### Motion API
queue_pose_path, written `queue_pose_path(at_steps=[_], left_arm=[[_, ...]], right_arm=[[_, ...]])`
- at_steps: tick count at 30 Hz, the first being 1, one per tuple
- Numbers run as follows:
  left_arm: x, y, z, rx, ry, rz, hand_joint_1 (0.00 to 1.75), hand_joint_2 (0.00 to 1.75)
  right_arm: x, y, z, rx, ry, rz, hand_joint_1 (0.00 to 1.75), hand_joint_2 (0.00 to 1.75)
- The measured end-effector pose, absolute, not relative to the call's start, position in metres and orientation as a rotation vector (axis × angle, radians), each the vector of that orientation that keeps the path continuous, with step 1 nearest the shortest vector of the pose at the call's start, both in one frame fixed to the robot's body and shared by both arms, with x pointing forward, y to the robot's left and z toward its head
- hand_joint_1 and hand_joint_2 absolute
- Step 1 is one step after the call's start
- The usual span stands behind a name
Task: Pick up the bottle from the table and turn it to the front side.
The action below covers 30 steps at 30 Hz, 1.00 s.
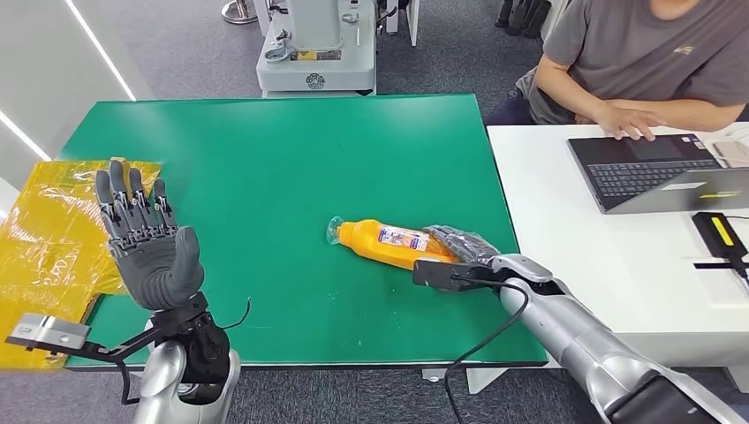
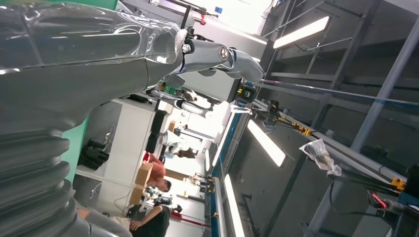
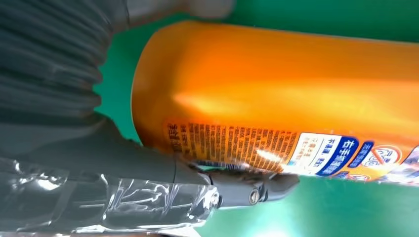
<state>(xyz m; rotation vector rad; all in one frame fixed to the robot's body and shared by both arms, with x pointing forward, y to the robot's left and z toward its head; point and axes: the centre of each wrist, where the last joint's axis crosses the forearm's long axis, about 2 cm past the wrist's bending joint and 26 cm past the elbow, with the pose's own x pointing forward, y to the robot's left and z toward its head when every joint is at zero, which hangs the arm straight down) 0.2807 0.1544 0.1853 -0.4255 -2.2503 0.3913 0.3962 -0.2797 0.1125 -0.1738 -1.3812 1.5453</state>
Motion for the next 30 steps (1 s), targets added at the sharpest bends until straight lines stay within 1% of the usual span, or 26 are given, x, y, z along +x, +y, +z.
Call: queue_pose_path(at_steps=[23, 27, 30], left_arm=[[0.282, 0.152, 0.182, -0.44, -2.238, 0.373, 0.0, 1.75], [0.282, 0.152, 0.181, -0.44, -2.234, 0.371, 0.0, 1.75], [0.282, 0.152, 0.18, -0.437, -2.236, 0.373, 0.0, 1.75]], right_arm=[[0.386, -0.279, 0.104, -0.207, -1.461, 1.521, 1.75, 1.75], [0.379, -0.277, 0.101, -0.256, -1.533, 1.469, 1.75, 1.75], [0.373, -0.273, 0.102, -0.299, -1.636, 1.379, 1.75, 1.75]])
